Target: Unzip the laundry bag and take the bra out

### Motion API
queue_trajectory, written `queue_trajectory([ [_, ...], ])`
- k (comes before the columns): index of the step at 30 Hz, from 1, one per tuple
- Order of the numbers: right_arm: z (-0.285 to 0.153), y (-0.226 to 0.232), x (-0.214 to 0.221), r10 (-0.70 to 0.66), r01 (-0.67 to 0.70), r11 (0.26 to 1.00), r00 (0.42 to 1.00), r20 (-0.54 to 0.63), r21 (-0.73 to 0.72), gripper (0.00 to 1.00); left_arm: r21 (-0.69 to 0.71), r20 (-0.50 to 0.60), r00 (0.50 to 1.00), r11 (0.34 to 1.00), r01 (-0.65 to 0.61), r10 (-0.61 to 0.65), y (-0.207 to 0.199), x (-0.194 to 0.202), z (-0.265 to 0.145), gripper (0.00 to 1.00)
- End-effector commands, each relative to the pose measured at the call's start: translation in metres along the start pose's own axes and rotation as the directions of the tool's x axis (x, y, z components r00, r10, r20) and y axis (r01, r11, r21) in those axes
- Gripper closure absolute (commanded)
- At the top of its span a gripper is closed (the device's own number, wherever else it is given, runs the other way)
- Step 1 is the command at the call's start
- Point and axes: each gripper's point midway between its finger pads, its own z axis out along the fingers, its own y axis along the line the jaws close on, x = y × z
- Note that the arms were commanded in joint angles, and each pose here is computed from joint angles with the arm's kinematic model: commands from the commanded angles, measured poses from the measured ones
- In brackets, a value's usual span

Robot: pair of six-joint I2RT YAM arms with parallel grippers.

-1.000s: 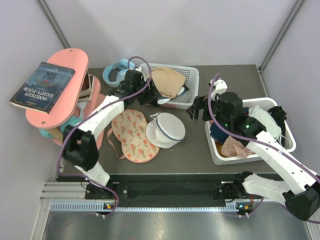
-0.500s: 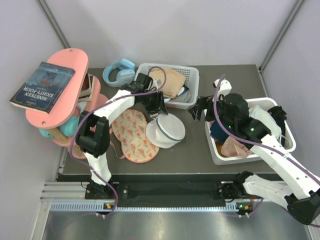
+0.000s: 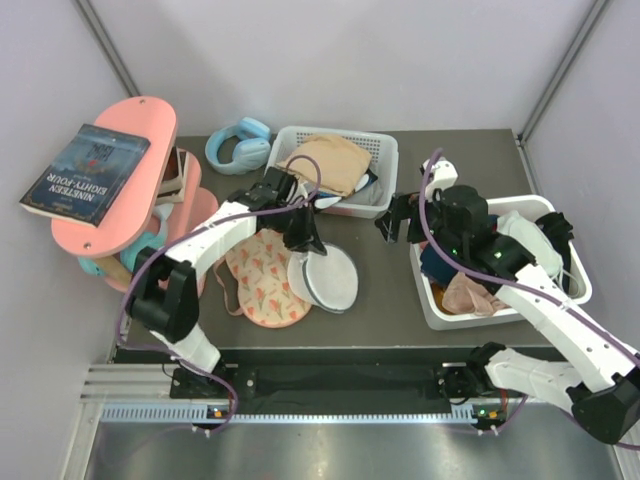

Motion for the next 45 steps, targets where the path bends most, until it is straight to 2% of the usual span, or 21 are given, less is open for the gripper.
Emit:
queue_trajectory([
  [1, -0.001, 0.016, -0.023, 0.006, -0.003, 0.999, 0.999, 0.054, -0.044, 0.09, 0.092, 0.226, 0.974, 0.996, 0.006, -0.027, -0.044, -0.03, -0.042, 1.0],
  [5, 0.001, 0.021, -0.026, 0.001, 0.002, 0.999, 0.999, 0.052, -0.053, 0.09, 0.16, 0.414, 0.901, 0.985, 0.071, -0.132, -0.065, -0.062, -0.068, 1.0],
  [6, 0.002, 0.022, -0.025, -0.001, 0.003, 0.998, 0.999, 0.049, -0.055, 0.1, 0.173, 0.492, 0.849, 0.978, 0.12, -0.192, -0.066, -0.078, -0.076, 1.0],
  [9, 0.003, 0.032, -0.028, -0.009, 0.013, 0.997, 0.999, 0.05, -0.076, 0.11, 0.216, 0.584, 0.751, 0.951, 0.22, -0.307, -0.064, -0.088, -0.089, 1.0],
  [10, 0.002, 0.036, -0.032, -0.007, 0.012, 0.996, 0.998, 0.056, -0.086, 0.11, 0.225, 0.64, 0.691, 0.941, 0.251, -0.337, -0.057, -0.094, -0.095, 1.0],
  [12, 0.003, 0.046, -0.03, -0.006, 0.012, 0.994, 0.999, 0.047, -0.11, 0.11, 0.269, 0.669, 0.61, 0.903, 0.334, -0.425, -0.052, -0.095, -0.097, 1.0],
  [13, 0.004, 0.052, -0.029, -0.008, 0.014, 0.992, 0.999, 0.045, -0.126, 0.12, 0.258, 0.707, 0.552, 0.888, 0.38, -0.442, -0.039, -0.096, -0.1, 1.0],
  [16, 0.004, 0.063, -0.026, -0.012, 0.017, 0.988, 0.999, 0.034, -0.153, 0.13, 0.252, 0.724, 0.47, 0.827, 0.502, -0.505, -0.02, -0.083, -0.093, 1.0],
  [17, 0.005, 0.066, -0.024, -0.013, 0.017, 0.987, 1.0, 0.027, -0.163, 0.14, 0.274, 0.728, 0.413, 0.784, 0.556, -0.547, -0.014, -0.081, -0.092, 1.0],
  [18, 0.006, 0.069, -0.021, -0.015, 0.018, 0.985, 1.0, 0.016, -0.173, 0.14, 0.272, 0.726, 0.399, 0.767, 0.581, -0.56, -0.008, -0.077, -0.087, 1.0],
  [24, 0.014, 0.094, 0.0, -0.027, 0.009, 0.958, 0.998, -0.058, -0.287, 0.23, 0.301, 0.662, 0.362, 0.675, 0.673, -0.656, -0.002, -0.057, -0.053, 1.0],
  [28, 0.016, 0.112, 0.024, -0.051, -0.001, 0.929, 0.99, -0.131, -0.369, 0.29, 0.298, 0.63, 0.368, 0.65, 0.699, -0.684, -0.003, -0.048, -0.035, 1.0],
  [32, 0.014, 0.127, 0.049, -0.083, -0.019, 0.894, 0.975, -0.207, -0.448, 0.35, 0.317, 0.559, 0.362, 0.595, 0.738, -0.746, -0.009, -0.042, -0.018, 1.0],
  [35, 0.008, 0.134, 0.06, -0.11, -0.022, 0.867, 0.966, -0.235, -0.498, 0.37, 0.306, 0.536, 0.383, 0.596, 0.743, -0.752, -0.012, -0.038, -0.013, 1.0],
  [39, 0.001, 0.143, 0.062, -0.131, -0.014, 0.836, 0.965, -0.225, -0.548, 0.35, 0.317, 0.499, 0.41, 0.601, 0.734, -0.764, -0.021, -0.036, -0.014, 1.0],
  [41, 0.005, 0.147, 0.072, -0.147, -0.027, 0.82, 0.956, -0.256, -0.571, 0.35, 0.3, 0.486, 0.429, 0.606, 0.737, -0.762, -0.023, -0.032, -0.014, 1.0],
  [45, 0.012, 0.15, 0.089, -0.171, -0.054, 0.807, 0.932, -0.319, -0.588, 0.38, 0.336, 0.47, 0.424, 0.601, 0.725, -0.774, -0.03, -0.032, -0.022, 1.0],
])
